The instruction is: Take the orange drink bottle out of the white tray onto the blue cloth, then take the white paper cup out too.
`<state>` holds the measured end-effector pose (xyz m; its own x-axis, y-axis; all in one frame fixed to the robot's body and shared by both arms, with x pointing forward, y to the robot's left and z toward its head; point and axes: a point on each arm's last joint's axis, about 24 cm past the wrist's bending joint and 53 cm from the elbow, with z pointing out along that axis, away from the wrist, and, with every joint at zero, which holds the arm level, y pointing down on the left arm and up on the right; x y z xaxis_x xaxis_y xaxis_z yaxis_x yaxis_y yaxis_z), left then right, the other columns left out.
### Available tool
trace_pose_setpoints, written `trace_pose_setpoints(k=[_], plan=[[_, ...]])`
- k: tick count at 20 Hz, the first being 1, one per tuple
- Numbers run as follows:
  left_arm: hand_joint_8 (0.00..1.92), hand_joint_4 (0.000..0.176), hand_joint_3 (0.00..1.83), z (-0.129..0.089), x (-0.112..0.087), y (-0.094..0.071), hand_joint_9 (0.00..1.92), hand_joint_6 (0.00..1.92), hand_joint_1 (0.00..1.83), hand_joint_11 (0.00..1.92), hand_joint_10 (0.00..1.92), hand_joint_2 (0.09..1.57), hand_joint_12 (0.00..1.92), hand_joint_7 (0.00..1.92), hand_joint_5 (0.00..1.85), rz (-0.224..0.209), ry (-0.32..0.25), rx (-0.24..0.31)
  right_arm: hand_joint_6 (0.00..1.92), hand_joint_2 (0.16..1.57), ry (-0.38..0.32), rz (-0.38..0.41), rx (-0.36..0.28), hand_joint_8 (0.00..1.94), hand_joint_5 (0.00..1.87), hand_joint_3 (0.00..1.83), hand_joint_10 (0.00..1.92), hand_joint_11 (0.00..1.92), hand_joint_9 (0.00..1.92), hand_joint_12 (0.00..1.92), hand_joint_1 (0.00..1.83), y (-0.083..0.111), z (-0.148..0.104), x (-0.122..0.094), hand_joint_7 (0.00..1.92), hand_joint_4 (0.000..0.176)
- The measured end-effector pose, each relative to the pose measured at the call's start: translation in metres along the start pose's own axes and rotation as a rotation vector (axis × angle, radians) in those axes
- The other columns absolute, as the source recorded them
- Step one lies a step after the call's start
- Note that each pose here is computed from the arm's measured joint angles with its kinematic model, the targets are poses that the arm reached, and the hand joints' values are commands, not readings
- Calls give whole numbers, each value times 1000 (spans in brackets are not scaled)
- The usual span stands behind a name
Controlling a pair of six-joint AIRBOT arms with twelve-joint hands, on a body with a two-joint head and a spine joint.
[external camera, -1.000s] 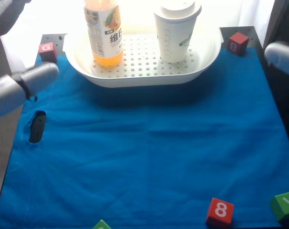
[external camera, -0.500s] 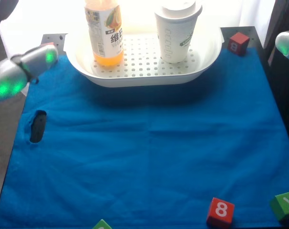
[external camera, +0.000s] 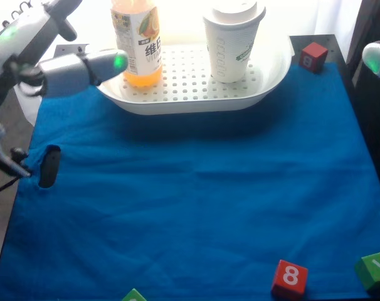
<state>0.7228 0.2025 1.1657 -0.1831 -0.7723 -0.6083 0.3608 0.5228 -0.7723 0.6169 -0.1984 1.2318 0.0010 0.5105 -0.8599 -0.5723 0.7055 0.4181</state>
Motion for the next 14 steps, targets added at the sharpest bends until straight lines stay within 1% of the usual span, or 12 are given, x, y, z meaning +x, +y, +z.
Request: trace_pose_setpoints(k=[1,2,3,4,5,6,7,8,9,11,12,14], plan=[[0,132,0,6,2,3,3,0,690,0,4,1040,1484,0,0,-9,6,-11,0,1480,2,1,0,0,0,3,0,0,0,0,77,0,0,1,0,0],[0,139,0,10,5,6,0,0,720,0,0,1052,1464,0,0,-17,12,-23,0,1468,1,3,1,0,0,0,0,0,0,0,113,0,0,1,0,0],[0,119,12,14,7,9,0,0,731,0,0,1079,1458,0,0,-27,16,-36,0,1450,0,6,4,0,0,0,0,0,0,0,137,-1,0,2,0,0],[0,123,13,18,7,13,0,0,741,0,0,1086,1455,0,0,-37,14,-45,0,1441,1,5,3,0,0,0,0,0,0,0,181,-1,0,2,0,0],[0,137,9,22,4,15,0,0,754,0,0,1080,1448,0,0,-48,6,-53,0,1433,1,4,3,0,0,0,0,0,0,0,163,-1,0,2,0,0],[0,146,3,27,0,18,0,0,765,0,0,1069,1445,0,0,-56,-2,-62,0,1425,1,3,1,0,0,0,0,0,0,0,187,0,0,2,0,0],[0,136,1,32,-1,22,0,0,771,0,0,1065,1364,0,0,-62,-5,-76,0,1414,1,4,2,0,0,0,0,0,0,0,189,0,0,2,0,0],[0,141,1,37,-2,24,0,0,769,0,0,1063,1245,0,0,-70,-7,-88,0,1415,2,3,2,0,0,0,0,0,0,0,205,-1,0,2,0,0],[0,141,0,40,-1,25,0,0,770,0,0,1054,1161,0,0,-73,-7,-91,0,1413,1,5,1,0,0,0,0,0,0,0,208,0,0,2,0,0],[0,111,4,44,3,30,0,0,775,0,0,1073,1232,0,0,-77,7,-113,0,1413,4,6,0,0,0,0,0,0,0,0,212,0,0,3,0,0],[0,109,5,45,5,33,0,0,790,0,0,1077,1232,0,0,-82,12,-125,0,1410,3,6,-1,0,0,0,0,0,0,0,233,0,0,3,0,0],[0,108,0,47,6,37,0,0,755,0,0,1069,1051,0,0,-85,17,-143,0,1392,2,6,0,0,0,0,0,0,0,0,269,0,0,3,0,0]])
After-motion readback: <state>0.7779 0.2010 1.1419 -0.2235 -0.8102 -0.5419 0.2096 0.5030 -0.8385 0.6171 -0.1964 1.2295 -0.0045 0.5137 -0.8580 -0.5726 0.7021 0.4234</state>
